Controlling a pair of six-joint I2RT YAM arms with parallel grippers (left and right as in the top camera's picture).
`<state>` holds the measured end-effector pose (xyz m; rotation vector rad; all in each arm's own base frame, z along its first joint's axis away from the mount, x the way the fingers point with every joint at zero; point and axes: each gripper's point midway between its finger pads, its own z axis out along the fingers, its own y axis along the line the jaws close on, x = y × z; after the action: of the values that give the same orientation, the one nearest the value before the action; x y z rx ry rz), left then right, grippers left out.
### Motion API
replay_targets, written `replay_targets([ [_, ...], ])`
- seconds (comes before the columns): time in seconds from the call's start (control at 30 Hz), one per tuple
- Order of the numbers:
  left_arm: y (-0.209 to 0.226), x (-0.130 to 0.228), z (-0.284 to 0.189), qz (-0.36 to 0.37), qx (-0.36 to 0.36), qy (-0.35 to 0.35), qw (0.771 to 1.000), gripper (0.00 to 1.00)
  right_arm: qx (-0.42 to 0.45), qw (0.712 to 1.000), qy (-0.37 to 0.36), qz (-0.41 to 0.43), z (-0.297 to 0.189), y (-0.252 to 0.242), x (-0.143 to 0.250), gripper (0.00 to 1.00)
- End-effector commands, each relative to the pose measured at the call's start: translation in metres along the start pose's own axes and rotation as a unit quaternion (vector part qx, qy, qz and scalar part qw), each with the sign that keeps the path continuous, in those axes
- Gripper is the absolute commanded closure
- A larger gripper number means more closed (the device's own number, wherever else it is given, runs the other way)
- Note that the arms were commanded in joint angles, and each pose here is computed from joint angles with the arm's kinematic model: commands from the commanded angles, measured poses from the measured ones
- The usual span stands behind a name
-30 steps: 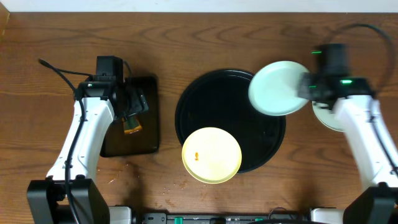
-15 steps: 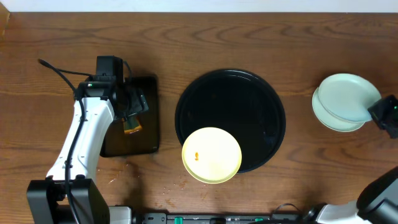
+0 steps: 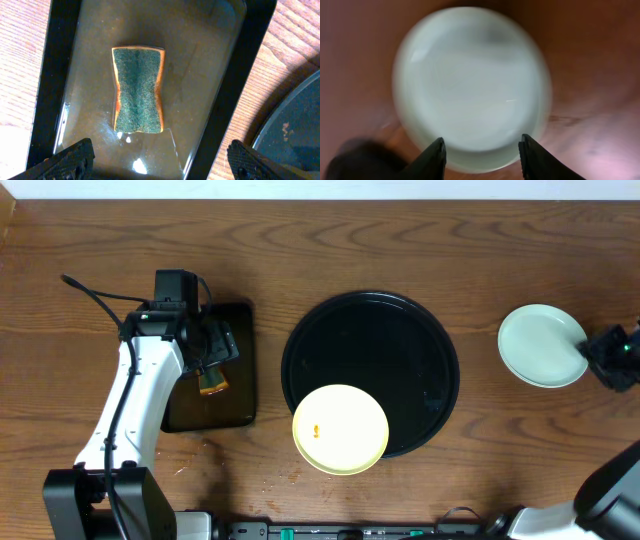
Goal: Clean dirty plates on tray and stack at the side
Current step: 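Reach the right gripper to the yellow plate and grip its rim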
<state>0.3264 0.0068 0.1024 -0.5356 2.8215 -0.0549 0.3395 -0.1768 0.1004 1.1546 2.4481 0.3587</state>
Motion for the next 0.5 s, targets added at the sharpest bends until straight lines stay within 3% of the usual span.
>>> replay_targets([
  [0.0,-0.001,-0.003,-0.005,0.001,0.002,-0.007,1.000,0.14,-0.114,0.983,-0.029,-0.138,-0.048,0.089,0.023,0.53],
  [0.2,-0.001,-0.003,-0.005,0.001,0.002,-0.007,1.000,0.13,-0.171,0.925,0.051,-0.335,-0.069,0.167,0.133,0.50],
  [0.47,-0.001,-0.003,-0.005,0.001,0.002,-0.007,1.000,0.14,-0.132,0.820,0.224,-0.510,-0.045,0.172,0.290,0.50],
])
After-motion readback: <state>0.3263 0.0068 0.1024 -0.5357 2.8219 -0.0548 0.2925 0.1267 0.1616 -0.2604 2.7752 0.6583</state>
